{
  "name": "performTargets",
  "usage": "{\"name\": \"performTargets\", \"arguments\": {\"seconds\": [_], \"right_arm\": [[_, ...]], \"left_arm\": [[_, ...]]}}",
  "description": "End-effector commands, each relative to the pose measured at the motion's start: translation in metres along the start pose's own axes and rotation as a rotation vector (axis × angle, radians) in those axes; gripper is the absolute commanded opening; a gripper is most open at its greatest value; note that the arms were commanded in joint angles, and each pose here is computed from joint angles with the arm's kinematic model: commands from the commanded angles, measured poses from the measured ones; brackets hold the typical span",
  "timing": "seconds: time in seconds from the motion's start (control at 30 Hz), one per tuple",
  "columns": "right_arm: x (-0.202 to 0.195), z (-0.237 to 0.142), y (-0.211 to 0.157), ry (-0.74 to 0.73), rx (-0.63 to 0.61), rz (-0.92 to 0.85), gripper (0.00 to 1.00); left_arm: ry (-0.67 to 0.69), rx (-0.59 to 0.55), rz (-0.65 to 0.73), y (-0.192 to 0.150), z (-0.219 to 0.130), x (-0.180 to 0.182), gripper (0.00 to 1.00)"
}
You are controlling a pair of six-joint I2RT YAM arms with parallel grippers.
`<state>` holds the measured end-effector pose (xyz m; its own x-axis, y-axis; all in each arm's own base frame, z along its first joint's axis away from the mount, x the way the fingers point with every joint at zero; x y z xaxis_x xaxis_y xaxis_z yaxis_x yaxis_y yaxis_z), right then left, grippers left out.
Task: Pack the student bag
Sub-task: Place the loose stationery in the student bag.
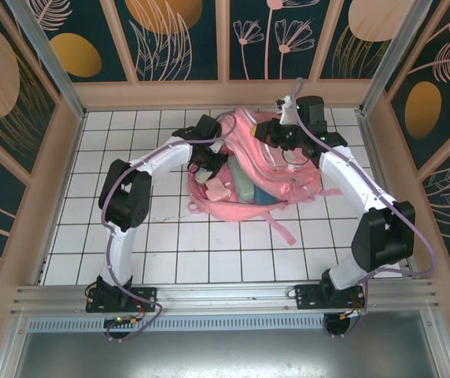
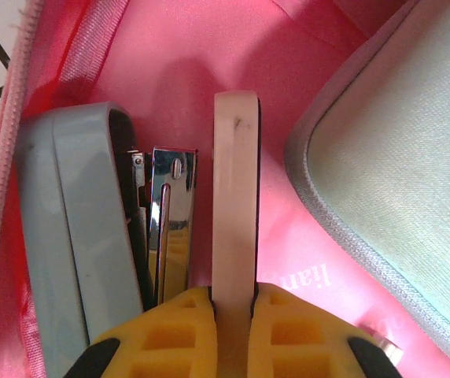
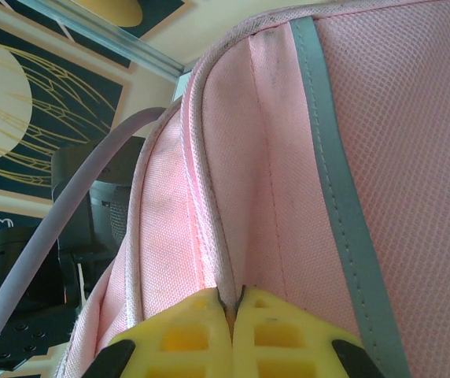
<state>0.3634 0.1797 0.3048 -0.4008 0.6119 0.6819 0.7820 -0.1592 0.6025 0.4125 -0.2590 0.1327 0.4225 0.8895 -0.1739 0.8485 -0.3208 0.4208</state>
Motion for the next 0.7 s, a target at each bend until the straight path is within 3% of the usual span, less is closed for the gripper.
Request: {"name": "performTargets", "arguments": {"seconds": [0.0, 0.1, 0.17, 0.23, 0.43, 0.57, 0.67], "right_arm": [[0.030, -0.021, 0.020, 0.099, -0.082, -0.078, 0.00], [0.027, -0.019, 0.018, 0.089, -0.076, -0.077, 0.00], [0.024, -0.018, 0.016, 0.082, -0.072, -0.075, 0.00], [0.021, -0.015, 0.014, 0.074, -0.064, -0.070, 0.00], [0.012, -0.006, 0.007, 0.055, -0.046, -0.065, 0.00], [0.004, 0.007, -0.007, 0.020, 0.007, -0.067, 0.00], [0.000, 0.018, -0.021, 0.014, 0.052, -0.062, 0.08]], "left_arm": [[0.048, -0.014, -0.014, 0.002, -0.003, 0.001, 0.29], [0.044, -0.062, -0.039, 0.008, -0.021, -0.001, 0.33], [0.053, -0.103, -0.063, 0.012, -0.037, -0.002, 0.50], [0.060, -0.137, -0.089, 0.013, -0.053, -0.002, 0.57], [0.042, -0.199, -0.202, 0.000, -0.093, -0.004, 0.64], [0.141, -0.243, -0.326, -0.021, -0.114, 0.011, 0.70], [0.143, -0.319, -0.419, -0.029, -0.142, 0.021, 0.75]]}}
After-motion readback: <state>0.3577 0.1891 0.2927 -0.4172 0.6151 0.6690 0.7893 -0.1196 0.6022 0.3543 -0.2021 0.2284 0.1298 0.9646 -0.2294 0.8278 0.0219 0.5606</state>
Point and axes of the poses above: each hand's point on the last joint's axis, 136 mm out from that joint toward the fingers, its own z axis out along the fingers, its own x axis along the line the jaws close on, y = z × x, the point moved 7 cm from there along -z, back along the fingers, and after that the axes turned 6 degrees about -z, right-handed, at the moved point
